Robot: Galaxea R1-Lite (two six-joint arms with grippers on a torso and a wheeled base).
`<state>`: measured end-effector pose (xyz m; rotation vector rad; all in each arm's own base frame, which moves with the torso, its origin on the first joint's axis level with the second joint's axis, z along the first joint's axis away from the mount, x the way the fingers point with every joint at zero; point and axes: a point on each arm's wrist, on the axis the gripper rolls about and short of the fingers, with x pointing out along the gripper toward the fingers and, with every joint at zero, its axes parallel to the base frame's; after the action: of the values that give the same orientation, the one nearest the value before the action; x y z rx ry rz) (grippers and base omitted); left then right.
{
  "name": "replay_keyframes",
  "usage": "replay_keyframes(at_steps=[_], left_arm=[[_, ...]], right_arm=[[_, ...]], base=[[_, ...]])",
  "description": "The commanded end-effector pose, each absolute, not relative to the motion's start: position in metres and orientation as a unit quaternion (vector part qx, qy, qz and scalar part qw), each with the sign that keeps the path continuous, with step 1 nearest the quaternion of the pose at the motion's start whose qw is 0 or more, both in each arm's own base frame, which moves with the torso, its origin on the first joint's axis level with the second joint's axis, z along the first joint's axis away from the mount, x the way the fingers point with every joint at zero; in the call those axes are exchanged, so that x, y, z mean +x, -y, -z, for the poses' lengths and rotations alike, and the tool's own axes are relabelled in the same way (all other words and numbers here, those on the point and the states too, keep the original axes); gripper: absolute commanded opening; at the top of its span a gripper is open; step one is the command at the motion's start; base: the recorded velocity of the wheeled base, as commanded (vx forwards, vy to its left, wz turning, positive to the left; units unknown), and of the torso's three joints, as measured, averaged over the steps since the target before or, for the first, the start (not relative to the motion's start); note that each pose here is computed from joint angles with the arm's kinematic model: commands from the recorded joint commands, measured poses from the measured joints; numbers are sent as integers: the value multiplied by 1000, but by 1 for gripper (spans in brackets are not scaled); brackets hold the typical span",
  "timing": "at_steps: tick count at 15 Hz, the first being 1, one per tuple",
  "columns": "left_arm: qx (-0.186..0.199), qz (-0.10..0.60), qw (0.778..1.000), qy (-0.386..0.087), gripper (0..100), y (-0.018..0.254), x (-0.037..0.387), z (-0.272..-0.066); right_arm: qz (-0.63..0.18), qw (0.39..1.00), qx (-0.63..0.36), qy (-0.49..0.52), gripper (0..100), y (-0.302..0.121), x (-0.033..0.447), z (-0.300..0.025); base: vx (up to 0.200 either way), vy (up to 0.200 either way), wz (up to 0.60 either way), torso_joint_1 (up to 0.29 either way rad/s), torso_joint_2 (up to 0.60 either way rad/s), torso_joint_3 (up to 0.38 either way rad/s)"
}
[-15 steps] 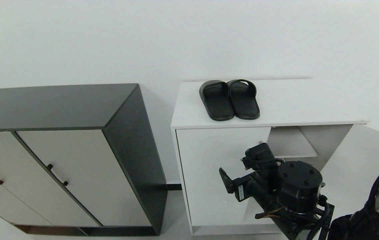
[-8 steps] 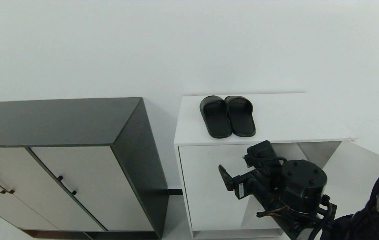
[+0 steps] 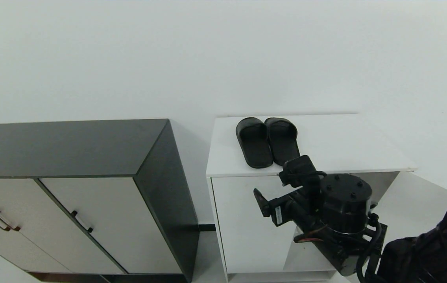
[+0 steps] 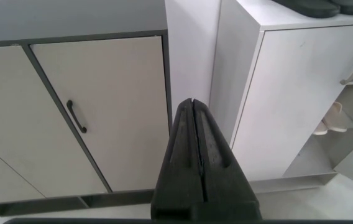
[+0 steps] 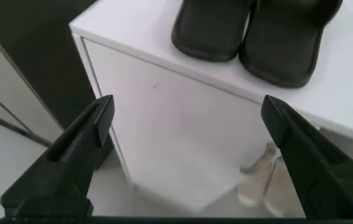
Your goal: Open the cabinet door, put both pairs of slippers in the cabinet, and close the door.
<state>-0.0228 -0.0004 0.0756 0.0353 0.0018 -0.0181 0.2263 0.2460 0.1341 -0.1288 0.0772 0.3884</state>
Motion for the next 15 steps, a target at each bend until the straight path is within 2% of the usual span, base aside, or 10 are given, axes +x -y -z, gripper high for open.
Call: replay_keyframes(at_steps=[1, 4, 9, 15], left_arm=[[18, 9, 1000, -1, 0, 0, -23, -76], [18, 9, 1000, -1, 0, 0, -23, -76], [18, 9, 1000, -1, 0, 0, -23, -76], [18, 9, 1000, -1, 0, 0, -23, -76]], right_arm=[[-166, 985, -12, -41, 100, -254, 226, -176], [-65, 994, 8, -83, 100, -261, 237, -188], [-54, 994, 2, -94, 100, -252, 246, -179], [-59, 994, 8, -90, 100, -253, 251, -172]], base=[[0, 0, 0, 0, 0, 0], [0, 0, 0, 0, 0, 0], [0, 0, 0, 0, 0, 0], [200, 0, 0, 0, -2, 4]])
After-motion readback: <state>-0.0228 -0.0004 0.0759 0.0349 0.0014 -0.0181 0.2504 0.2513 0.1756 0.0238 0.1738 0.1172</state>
